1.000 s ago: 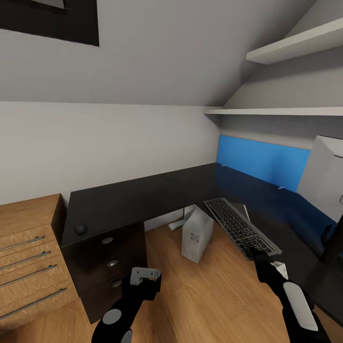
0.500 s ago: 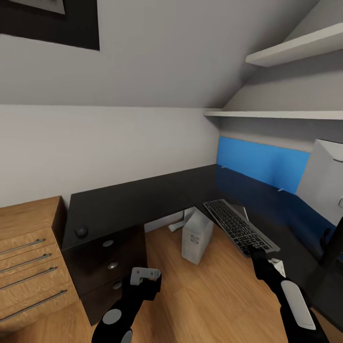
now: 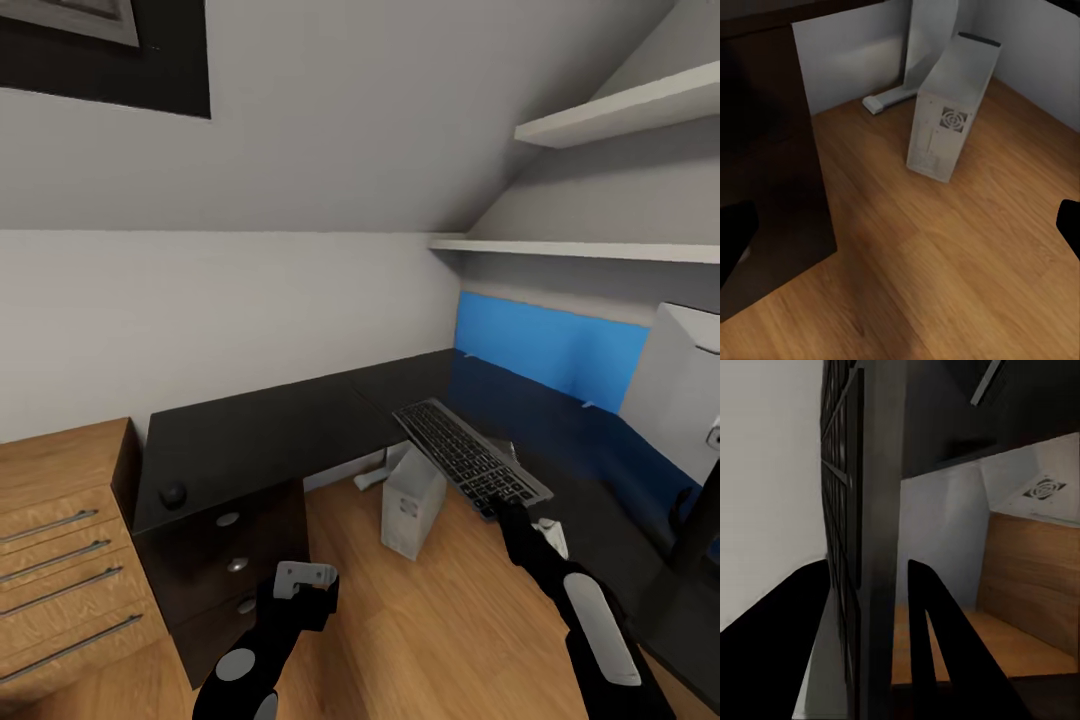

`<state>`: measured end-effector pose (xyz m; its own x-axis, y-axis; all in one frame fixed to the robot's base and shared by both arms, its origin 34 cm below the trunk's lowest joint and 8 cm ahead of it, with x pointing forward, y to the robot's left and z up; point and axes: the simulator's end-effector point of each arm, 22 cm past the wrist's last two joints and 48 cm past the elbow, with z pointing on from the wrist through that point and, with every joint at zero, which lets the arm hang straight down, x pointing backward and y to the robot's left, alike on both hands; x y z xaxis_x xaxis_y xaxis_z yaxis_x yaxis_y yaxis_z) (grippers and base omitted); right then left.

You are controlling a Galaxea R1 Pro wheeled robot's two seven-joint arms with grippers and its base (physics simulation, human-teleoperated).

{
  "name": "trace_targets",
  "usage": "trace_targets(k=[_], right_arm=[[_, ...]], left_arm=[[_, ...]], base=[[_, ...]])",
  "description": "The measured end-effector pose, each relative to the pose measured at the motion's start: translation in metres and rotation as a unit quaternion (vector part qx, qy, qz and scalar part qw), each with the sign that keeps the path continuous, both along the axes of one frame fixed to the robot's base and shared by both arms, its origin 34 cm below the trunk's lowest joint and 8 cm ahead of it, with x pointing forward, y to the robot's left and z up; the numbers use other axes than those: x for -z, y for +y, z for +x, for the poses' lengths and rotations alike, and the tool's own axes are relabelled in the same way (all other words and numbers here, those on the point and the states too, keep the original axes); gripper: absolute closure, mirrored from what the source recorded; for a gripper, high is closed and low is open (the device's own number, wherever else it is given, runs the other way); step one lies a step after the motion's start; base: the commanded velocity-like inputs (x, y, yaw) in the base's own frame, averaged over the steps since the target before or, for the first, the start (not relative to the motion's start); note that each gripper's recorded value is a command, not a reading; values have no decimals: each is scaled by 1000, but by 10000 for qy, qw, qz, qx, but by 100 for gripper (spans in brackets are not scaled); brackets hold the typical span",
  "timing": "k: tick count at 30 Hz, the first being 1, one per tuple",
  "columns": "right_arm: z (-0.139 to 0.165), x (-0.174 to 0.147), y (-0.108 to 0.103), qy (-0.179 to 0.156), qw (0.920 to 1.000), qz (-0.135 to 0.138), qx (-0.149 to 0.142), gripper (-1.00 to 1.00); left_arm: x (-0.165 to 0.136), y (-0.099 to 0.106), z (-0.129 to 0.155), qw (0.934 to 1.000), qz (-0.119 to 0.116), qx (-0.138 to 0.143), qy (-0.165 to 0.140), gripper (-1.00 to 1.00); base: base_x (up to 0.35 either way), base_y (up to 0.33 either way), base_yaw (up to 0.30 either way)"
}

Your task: In the bedroom, organize the workspace by keeping the computer under the desk, ensuring the monitor is on the desk, placing the keyboard on the desk next to the monitor, placing the mouse on the desk next to the keyboard, moving the folder from the swivel chair onto the desk next to the mouse, stacking the notebook on top of the folder with the pen on top of the notebook, and positioning the swivel chair next to the desk.

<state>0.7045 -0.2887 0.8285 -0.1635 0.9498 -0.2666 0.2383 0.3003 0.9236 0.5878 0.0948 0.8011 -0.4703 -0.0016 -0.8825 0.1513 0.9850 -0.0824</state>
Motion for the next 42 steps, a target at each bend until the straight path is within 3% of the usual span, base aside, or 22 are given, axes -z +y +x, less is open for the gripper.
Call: trace_targets(k=[10,13,15,16,18,19,20,21,23,28,31,34,38,42], right_arm=[[-8,-4,48,-31,9994,-13,-349,100],[-9,-3,64,-34,9984,-330,-456,100],[-10,-2,69,-40,9983,-392,-431,100],[-11,-1,75,-44,9982,-409,-426,100],[-12,1,81,-35,9982,-419,-419,100],[-12,1,83,-39,9983,-421,-402,100],[-12,1,88,-73,9987,-407,-312,100],[-12,-1,94,-109,9986,-414,-318,100],[-14,-3,106,-194,9981,-462,-371,100],[-18,-6,109,-376,9978,-502,-236,100],[-22,2,116,-358,9978,-518,-203,100],[-24,2,135,-409,9970,-573,-324,100],[-27,9,139,-398,9967,-665,-254,100],[-31,15,156,-385,9957,-751,-375,100]], left_arm=[[-4,9,3,10000,8,-96,-8,-100],[-4,46,12,9986,-25,-536,7,-100],[-3,69,16,9967,-80,-807,28,-100],[-2,96,18,9934,-203,-1129,66,-100],[-1,120,20,9886,-433,-1439,111,-100],[-1,126,20,9869,-523,-1522,123,-100],[-2,141,20,9808,-872,-1739,145,-100],[-4,147,20,9774,-1043,-1830,151,-100],[-5,161,19,9711,-1281,-2010,154,-100],[-5,204,14,9563,-1509,-2502,109,-100],[-4,241,7,9408,-1719,-2922,68,-100],[-5,254,4,9336,-1854,-3067,34,-100],[-7,257,3,9314,-1912,-3098,8,-100],[-10,258,2,9311,-1923,-3100,-20,-100]], base=[[0,0,85],[0,0,234],[0,0,237],[0,0,232],[0,0,216],[0,0,191],[0,0,176],[0,0,166],[0,0,157],[0,0,152],[0,0,151],[0,0,151],[0,0,151],[0,0,151]])
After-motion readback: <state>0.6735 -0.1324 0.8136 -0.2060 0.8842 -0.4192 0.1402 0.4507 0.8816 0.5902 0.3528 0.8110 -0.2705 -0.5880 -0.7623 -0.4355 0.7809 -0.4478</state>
